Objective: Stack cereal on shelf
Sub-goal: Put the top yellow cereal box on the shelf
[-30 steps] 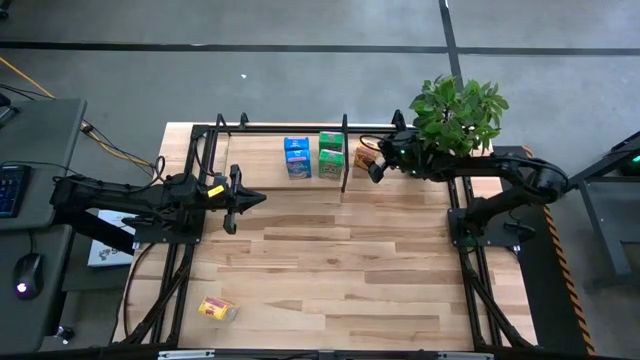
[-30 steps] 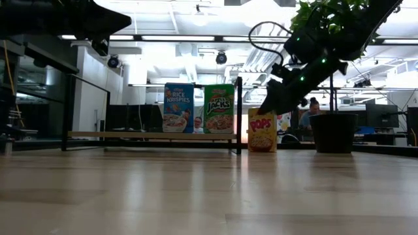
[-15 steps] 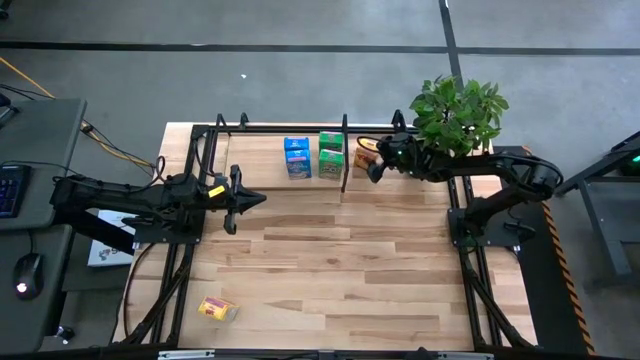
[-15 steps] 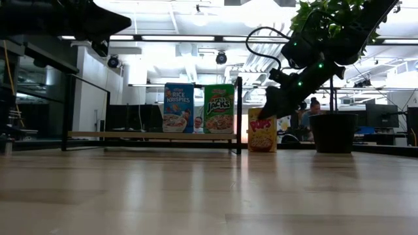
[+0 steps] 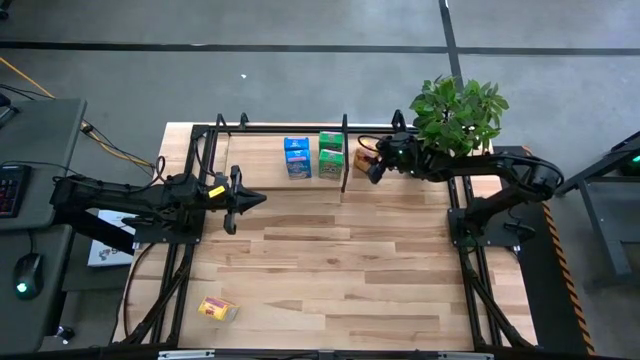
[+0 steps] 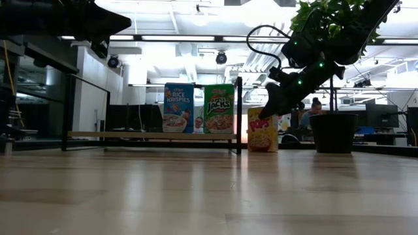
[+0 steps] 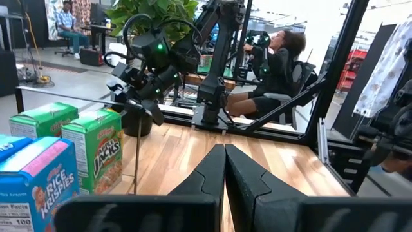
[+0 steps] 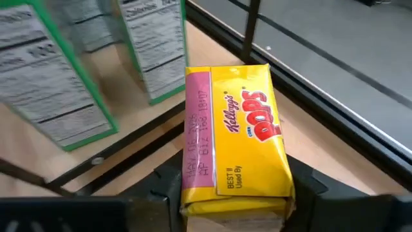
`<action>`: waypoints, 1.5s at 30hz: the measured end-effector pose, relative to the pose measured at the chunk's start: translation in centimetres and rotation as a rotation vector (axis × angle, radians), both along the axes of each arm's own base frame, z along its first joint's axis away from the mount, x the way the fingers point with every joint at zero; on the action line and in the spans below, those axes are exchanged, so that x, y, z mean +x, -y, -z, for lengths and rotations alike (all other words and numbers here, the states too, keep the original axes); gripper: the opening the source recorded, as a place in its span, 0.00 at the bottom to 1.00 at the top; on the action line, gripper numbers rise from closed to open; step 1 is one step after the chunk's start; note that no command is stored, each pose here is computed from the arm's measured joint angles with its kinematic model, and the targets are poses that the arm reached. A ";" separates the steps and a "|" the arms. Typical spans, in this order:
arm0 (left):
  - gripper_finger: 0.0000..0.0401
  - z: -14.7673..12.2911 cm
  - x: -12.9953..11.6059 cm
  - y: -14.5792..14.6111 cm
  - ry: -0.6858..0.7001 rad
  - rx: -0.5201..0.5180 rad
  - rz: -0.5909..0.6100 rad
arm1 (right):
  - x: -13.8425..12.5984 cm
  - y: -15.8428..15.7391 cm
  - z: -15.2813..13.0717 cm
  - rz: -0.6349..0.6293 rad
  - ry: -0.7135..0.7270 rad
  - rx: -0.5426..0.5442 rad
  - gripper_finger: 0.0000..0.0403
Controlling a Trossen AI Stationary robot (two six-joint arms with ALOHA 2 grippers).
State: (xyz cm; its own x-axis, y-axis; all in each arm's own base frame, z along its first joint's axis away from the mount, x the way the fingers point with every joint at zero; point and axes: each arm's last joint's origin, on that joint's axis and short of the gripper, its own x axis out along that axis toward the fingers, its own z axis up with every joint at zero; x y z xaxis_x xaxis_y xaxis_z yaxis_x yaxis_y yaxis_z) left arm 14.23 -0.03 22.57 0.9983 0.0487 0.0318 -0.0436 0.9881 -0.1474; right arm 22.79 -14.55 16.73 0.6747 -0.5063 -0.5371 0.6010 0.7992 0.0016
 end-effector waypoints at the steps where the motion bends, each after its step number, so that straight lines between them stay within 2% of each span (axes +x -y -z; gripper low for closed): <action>1: 0.01 0.0 0.0 0.0 0.000 -0.003 0.000 | 0.0 -0.1 -0.1 -0.006 0.011 0.012 0.39; 4: 0.01 0.0 0.0 0.0 0.000 -0.001 0.000 | -0.2 -0.4 -0.5 -0.019 0.030 0.058 0.38; 13: 0.01 0.0 0.0 0.0 0.000 0.000 0.000 | -1.2 -3.1 -1.7 -0.063 -0.036 0.138 0.38; 23: 0.01 0.0 0.0 0.0 0.002 -0.035 0.001 | -0.1 -7.6 -2.4 -0.240 -0.021 0.201 0.38; 33: 0.01 -0.3 0.0 0.0 0.034 -0.036 0.012 | 0.8 -12.8 -2.7 -0.447 0.013 0.324 0.38; 36: 0.01 -0.8 -0.1 0.2 0.079 -0.035 0.059 | 1.3 -14.4 -3.5 -0.524 0.094 0.298 0.38; 40: 0.01 -1.8 -0.4 0.6 0.177 -0.025 0.196 | 2.3 -16.1 -5.5 -0.618 0.309 0.210 0.38; 42: 0.01 -2.3 -0.8 0.8 0.229 -0.016 0.245 | 2.5 -16.6 -6.4 -0.621 0.385 0.140 0.38; 45: 0.01 -2.9 -1.6 1.0 0.282 0.000 0.259 | 3.3 -17.3 -7.9 -0.588 0.406 0.015 0.38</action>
